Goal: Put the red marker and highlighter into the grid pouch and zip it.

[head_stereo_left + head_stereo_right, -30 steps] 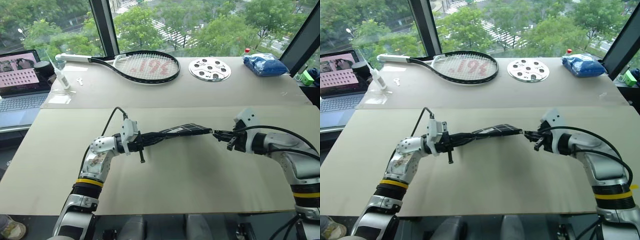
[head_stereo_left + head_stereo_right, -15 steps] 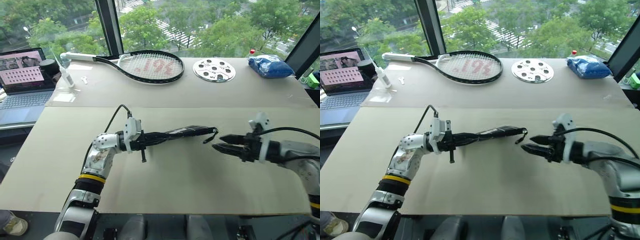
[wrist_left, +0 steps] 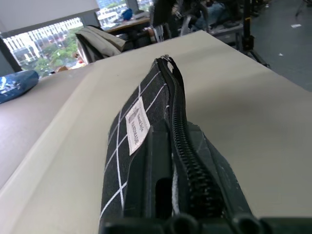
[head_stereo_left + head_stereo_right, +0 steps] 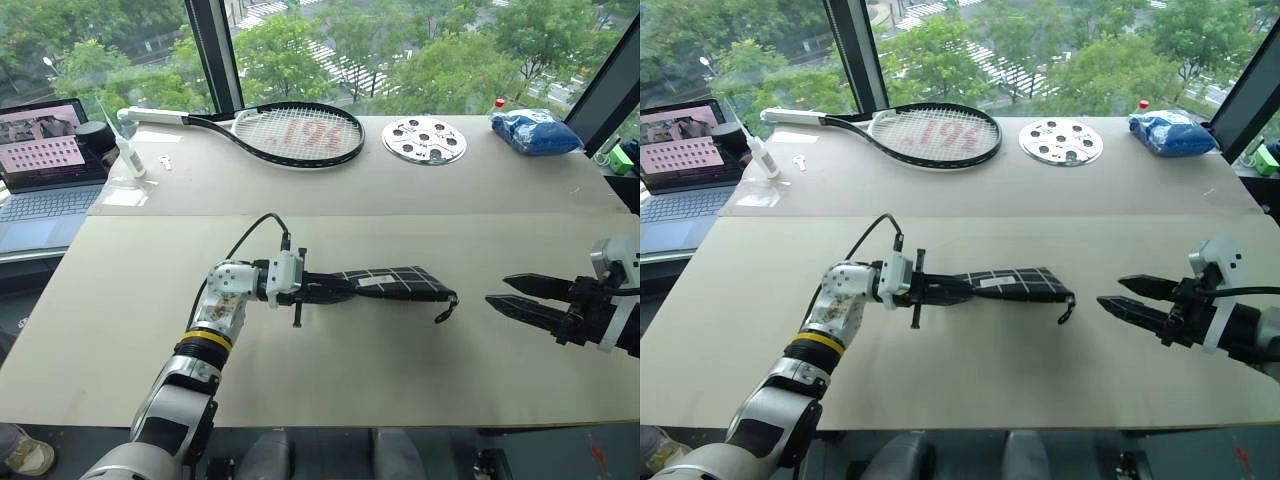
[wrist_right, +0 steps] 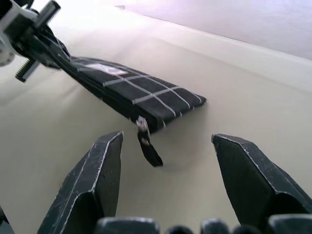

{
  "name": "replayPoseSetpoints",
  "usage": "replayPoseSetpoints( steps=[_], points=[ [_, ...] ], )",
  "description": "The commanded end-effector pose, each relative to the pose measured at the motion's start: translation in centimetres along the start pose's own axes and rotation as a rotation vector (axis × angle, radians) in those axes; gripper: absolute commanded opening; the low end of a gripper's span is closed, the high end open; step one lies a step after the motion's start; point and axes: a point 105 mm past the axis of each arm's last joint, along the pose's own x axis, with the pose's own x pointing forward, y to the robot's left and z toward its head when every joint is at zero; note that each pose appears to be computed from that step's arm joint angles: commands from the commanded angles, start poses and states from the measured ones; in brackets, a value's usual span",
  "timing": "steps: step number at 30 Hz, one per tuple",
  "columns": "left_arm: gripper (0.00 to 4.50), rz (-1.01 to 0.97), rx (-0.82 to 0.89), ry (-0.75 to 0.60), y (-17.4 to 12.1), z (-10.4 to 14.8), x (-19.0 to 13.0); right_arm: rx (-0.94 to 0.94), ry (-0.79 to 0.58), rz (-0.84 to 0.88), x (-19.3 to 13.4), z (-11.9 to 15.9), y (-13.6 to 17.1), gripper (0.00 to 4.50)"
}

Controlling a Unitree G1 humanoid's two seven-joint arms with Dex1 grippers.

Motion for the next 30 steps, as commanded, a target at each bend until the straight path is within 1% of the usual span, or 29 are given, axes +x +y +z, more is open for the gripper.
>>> replayPoseSetpoints(
  steps=[1,4,5,7,9,12,13,16,19,22,23,25,28,30],
  points=[
    [2.29,-0.058,0.006,0.015,-0.4,0.0,-0.1,-0.029,-0.012,-0.001,0.3,0.6,0.5,3.27],
    [3.31,0.009,-0.043,0.002,0.1,0.3,-1.1,-0.021,-0.007,-0.019,0.2,0.5,0.1,3.27],
    [3.72,0.042,-0.054,0.008,0.4,0.4,-1.6,-0.021,-0.008,-0.023,0.1,0.6,0.0,3.27],
    [4.35,0.087,-0.103,0.041,0.3,0.6,-3.1,-0.020,-0.015,-0.038,0.0,0.8,-0.5,3.27],
    [4.35,0.108,-0.207,0.083,-0.4,0.7,-4.6,-0.022,-0.019,-0.047,-0.1,0.9,-0.9,3.27],
    [4.35,0.200,-0.433,0.127,-1.1,1.0,-7.3,-0.023,-0.025,-0.067,-0.1,1.1,-1.8,3.27],
    [4.35,0.240,-0.483,0.140,-1.5,1.1,-8.4,-0.025,-0.027,-0.074,0.0,1.2,-2.2,3.27],
    [4.35,0.451,-0.587,0.191,-1.6,0.7,-11.5,-0.023,-0.053,-0.093,0.2,1.7,-3.1,3.27],
    [4.35,0.699,-0.610,0.223,-0.8,0.1,-14.4,-0.014,-0.064,-0.099,0.5,1.7,-3.7,3.27],
    [4.35,0.938,-0.685,0.181,-0.5,-0.4,-18.3,0.017,-0.073,-0.091,1.7,0.8,-4.0,3.27],
    [4.35,0.972,-0.717,0.173,-0.8,-0.5,-19.1,0.030,-0.075,-0.089,2.1,0.4,-4.1,3.27],
    [4.35,1.042,-0.701,0.153,-0.9,-0.2,-20.0,0.050,-0.083,-0.083,3.0,0.0,-4.2,3.27],
    [4.35,1.091,-0.690,0.150,-1.2,0.2,-20.3,0.059,-0.082,-0.082,4.1,-0.5,-4.6,3.27],
    [4.35,1.137,-0.689,0.172,-1.3,0.3,-20.8,0.063,-0.082,-0.087,4.6,-0.5,-5.0,3.27]
  ],
)
